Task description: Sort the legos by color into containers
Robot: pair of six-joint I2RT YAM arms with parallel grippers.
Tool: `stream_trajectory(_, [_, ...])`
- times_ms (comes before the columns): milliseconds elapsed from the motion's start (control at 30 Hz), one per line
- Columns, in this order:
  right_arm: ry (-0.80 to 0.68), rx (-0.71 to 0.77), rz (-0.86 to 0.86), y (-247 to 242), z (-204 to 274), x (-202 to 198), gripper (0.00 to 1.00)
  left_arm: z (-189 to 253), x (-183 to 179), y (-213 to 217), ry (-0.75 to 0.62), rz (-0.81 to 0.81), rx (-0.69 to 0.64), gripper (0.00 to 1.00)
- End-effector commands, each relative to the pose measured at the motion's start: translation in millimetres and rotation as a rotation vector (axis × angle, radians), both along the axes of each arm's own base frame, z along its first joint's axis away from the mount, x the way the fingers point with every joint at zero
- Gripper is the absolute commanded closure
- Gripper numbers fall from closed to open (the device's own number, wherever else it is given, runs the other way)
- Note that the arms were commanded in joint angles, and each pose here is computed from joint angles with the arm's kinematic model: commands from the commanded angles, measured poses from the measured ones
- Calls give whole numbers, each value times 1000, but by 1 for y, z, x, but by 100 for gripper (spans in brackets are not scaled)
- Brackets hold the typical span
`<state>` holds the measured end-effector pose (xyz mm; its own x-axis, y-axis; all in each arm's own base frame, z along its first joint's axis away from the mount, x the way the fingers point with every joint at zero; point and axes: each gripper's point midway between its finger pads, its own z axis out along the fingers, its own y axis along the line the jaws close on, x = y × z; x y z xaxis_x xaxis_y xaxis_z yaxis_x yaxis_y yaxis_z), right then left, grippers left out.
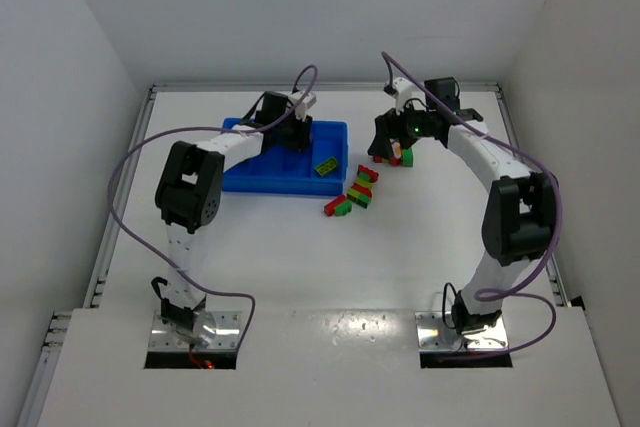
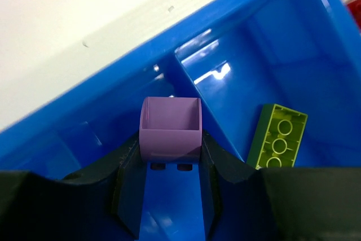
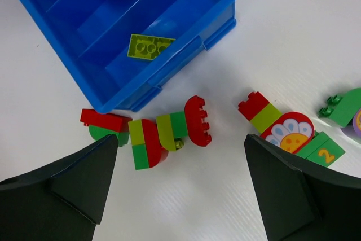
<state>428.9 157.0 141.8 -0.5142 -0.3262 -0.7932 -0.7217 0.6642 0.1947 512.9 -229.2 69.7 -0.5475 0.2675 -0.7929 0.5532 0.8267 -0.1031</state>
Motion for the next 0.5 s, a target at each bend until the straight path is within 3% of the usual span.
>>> stream_trajectory(0, [-80, 3, 37, 3, 24, -6, 6, 6, -4, -23, 15, 7, -43, 79])
stream_trajectory(67, [-84, -3, 30, 1, 25, -7, 6, -12, -12, -21, 68, 26, -45, 79])
stream_trajectory(267, [-67, -16, 42, -1, 16, -18, 6, 7, 3, -36, 26, 60, -160, 77])
stream_trajectory(333, [-58, -27, 53, -2, 14, -21, 6, 2, 10, -37, 31, 85, -172, 68])
stream_trajectory(467, [-57, -62, 132, -3, 4, -34, 6, 3, 31, -20, 34, 158, -204, 40])
